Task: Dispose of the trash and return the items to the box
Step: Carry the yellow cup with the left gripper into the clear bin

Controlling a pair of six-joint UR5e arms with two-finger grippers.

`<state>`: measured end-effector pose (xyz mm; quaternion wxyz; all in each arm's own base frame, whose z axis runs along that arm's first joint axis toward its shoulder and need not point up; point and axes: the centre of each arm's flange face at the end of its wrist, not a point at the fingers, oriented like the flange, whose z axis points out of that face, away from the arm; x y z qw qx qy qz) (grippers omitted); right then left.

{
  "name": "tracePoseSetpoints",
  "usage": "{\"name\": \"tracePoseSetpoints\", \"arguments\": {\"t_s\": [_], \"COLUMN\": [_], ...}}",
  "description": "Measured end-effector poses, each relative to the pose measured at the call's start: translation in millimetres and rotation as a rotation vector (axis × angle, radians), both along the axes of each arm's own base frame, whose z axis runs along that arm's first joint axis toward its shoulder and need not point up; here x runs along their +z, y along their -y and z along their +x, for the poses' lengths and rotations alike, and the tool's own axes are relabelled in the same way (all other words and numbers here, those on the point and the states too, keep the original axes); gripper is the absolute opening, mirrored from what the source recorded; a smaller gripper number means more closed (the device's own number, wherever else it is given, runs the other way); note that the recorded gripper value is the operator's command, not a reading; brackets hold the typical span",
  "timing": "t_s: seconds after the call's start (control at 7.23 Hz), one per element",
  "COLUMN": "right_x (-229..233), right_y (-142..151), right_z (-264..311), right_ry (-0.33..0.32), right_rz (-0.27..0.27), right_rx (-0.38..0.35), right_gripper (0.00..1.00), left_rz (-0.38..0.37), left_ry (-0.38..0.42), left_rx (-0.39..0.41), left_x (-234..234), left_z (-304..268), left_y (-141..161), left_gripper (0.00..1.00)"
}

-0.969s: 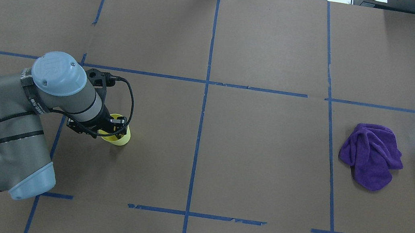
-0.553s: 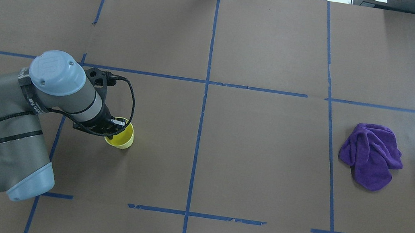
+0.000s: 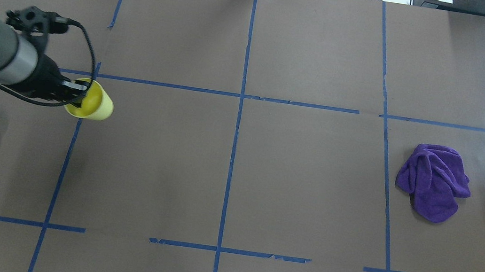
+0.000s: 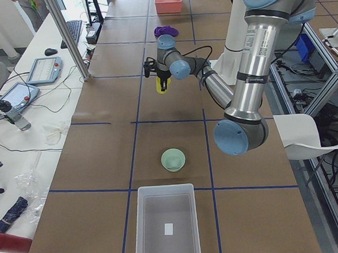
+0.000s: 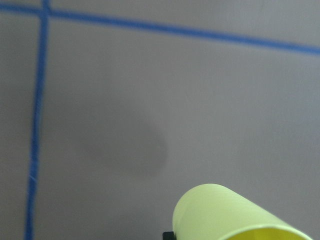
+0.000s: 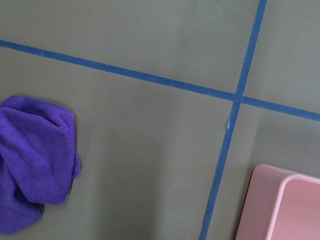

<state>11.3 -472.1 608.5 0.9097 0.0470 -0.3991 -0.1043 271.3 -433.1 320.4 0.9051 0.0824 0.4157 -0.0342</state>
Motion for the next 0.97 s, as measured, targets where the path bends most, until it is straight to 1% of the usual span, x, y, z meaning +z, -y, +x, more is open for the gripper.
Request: {"name": "tracePoseSetpoints", "arguments": {"t_s": [0.14, 0.28, 0.42, 0.55, 0.69, 0.83, 0.97], "right_x": [-0.4, -0.7, -1.2, -2.1, -3.4, -4.8, -5.9], "right_y": [0.1, 0.1, 0.5, 1.2, 2.0, 2.9, 3.7], "right_z": [-1.4, -2.8, -4.1, -5.3, -7.4, -10.5, -13.5], "right_ry": [0.001, 0.001, 0.001, 0.002, 0.002, 0.002, 0.003], "right_rz": [0.000, 0.001, 0.002, 0.003, 0.006, 0.008, 0.010], "right_rx": [-0.003, -0.006, -0.008, -0.010, -0.014, -0.020, -0.026], "right_gripper": [1.00, 1.00, 1.00, 1.00, 1.00, 1.00, 1.00], "left_rz": [0.090, 0.163, 0.212, 0.248, 0.272, 0.282, 0.274], "left_ry": [0.080, 0.159, 0.218, 0.264, 0.292, 0.303, 0.307], "left_rx": [0.017, 0.060, 0.123, 0.186, 0.245, 0.286, 0.306], "left_x": [33.9, 69.4, 107.3, 156.3, 219.4, 281.7, 334.4], "left_z": [-67.9, -126.5, -173.7, -221.9, -272.5, -313.3, -340.3], "left_y": [8.7, 12.5, 17.4, 27.6, 36.8, 37.1, 30.2], "left_gripper": [0.00, 0.00, 0.00, 0.00, 0.00, 0.00, 0.00]}}
